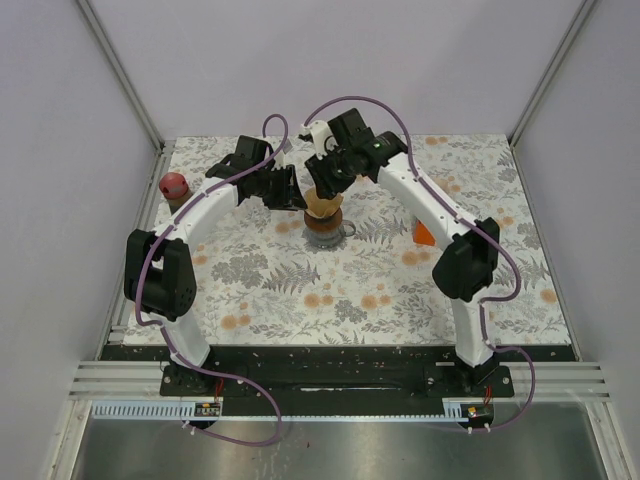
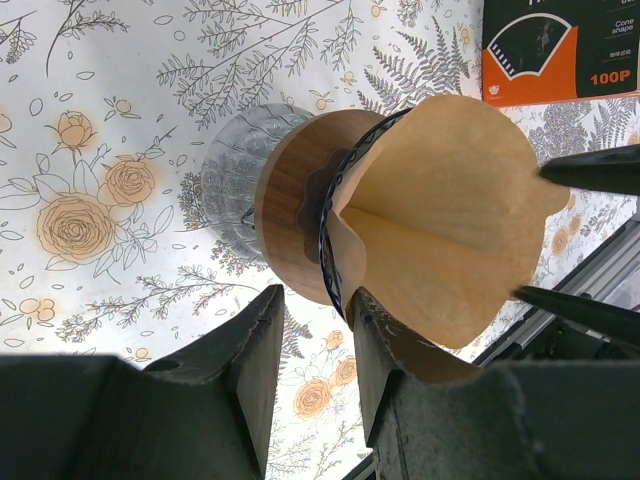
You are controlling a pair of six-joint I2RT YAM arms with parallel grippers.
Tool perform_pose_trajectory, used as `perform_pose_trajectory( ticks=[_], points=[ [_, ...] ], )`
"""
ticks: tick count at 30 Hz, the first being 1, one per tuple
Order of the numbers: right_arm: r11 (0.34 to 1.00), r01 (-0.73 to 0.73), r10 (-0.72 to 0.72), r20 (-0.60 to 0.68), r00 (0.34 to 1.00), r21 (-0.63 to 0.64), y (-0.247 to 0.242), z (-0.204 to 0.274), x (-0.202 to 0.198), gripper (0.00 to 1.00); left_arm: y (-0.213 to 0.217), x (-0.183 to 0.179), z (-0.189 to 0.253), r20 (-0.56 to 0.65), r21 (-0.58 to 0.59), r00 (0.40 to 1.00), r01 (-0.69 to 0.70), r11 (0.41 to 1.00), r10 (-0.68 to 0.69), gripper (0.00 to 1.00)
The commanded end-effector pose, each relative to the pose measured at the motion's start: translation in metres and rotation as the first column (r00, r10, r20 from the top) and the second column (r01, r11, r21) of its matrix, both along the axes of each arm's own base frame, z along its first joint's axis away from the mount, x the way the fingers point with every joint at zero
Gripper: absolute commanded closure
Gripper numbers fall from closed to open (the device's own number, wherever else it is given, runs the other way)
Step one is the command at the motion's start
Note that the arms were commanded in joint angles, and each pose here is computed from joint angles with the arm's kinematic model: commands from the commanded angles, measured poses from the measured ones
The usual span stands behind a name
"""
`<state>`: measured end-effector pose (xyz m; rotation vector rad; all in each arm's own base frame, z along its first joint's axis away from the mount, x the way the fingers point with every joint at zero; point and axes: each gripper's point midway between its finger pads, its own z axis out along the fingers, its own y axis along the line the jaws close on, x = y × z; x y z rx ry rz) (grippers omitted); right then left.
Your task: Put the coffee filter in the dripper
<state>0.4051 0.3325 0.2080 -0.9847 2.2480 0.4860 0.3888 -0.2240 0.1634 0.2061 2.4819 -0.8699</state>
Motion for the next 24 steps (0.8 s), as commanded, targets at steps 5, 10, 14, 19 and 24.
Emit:
perform_pose_trajectory(
  ticks=[5, 10, 14, 19, 24],
  points=[
    [0.887, -0.461, 0.436, 0.351, 0.829, -0.014, -0.005, 0.063, -0.036, 0.19, 0.001, 0.006, 0.029, 0.101, -0.001, 0.995, 0.004, 1.000, -0.004, 0.63],
    [0.682, -0.706, 0.695, 0.471, 0.543, -0.192, -0.011, 0.043, -0.070, 0.10, 0.000, 0.005, 0.028, 0.094, 0.001, 0.995, 0.012, 1.000, -0.012, 0.63],
    [0.638, -0.731, 0.750, 0.407, 0.521, -0.240, -0.018, 0.027, -0.066, 0.10, 0.000, 0.005, 0.029, 0.095, 0.000, 0.995, 0.015, 1.000, -0.015, 0.62],
    [0.598, -0.739, 0.796, 0.342, 0.500, -0.310, -0.020, 0.008, -0.050, 0.15, 0.000, 0.006, 0.030, 0.094, 0.001, 0.995, 0.016, 1.000, -0.016, 0.62],
    [0.581, -0.723, 0.813, 0.307, 0.494, -0.375, -0.022, -0.010, -0.032, 0.17, -0.002, 0.007, 0.031, 0.094, -0.004, 0.995, 0.021, 1.000, -0.020, 0.62]
  ],
)
